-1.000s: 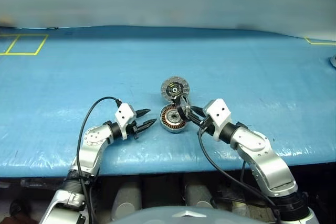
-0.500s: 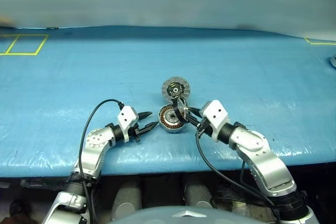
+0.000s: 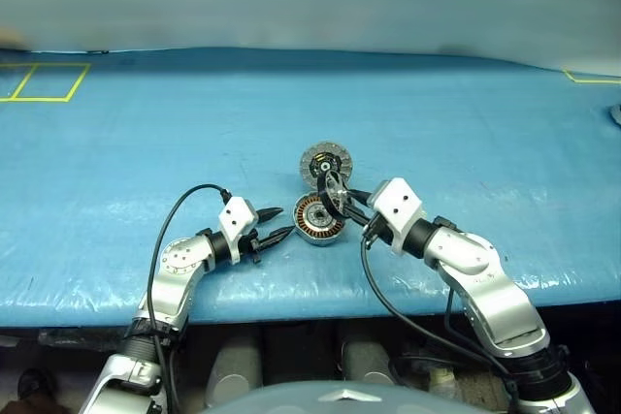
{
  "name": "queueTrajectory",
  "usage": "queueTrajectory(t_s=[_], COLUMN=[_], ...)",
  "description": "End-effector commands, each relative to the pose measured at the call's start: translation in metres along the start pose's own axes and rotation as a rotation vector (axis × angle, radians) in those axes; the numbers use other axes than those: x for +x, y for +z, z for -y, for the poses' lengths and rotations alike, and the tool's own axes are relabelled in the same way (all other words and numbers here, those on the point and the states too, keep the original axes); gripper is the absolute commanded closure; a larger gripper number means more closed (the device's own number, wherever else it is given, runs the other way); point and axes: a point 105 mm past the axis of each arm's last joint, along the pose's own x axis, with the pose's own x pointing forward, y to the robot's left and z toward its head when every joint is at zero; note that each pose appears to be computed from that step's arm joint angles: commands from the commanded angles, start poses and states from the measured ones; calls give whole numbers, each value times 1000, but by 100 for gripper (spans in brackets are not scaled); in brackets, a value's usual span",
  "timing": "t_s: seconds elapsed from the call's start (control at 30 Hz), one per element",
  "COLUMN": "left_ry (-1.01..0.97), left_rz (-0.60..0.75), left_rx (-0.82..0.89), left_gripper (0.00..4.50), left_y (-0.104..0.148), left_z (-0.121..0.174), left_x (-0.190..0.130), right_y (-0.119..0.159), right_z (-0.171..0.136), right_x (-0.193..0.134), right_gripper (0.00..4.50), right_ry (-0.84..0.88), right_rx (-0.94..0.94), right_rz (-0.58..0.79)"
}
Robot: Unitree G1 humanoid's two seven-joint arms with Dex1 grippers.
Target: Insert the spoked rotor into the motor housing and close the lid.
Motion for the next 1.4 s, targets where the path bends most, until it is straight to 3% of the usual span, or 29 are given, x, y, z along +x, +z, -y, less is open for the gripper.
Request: queueTrajectory(t_s=[0.03,0.47,0.93,0.97,1.13,1.4], left_ry=[-2,6,18,19,21,25], left_rz=[29,23,19,19,16,16], left_rx=[27,34,37,37,37,32], left_gripper=[225,225,225,225,225,225], left_y=[8,7,6,6,6,5], left_z=[1,1,-1,-1,-1,0], left_x=[2,1,0,-1,-1,-1], right_y=[10,-10,-14,-14,-11,3], right_z=[-6,-11,-12,-12,-9,-12], right_x=[1,7,9,9,9,10], right_gripper=[365,365,365,310,156,156], right_ry=[27,42,63,63,47,64], right_rx=[-21,5,23,19,-22,6], right_rz=[45,-23,-33,-34,-22,49])
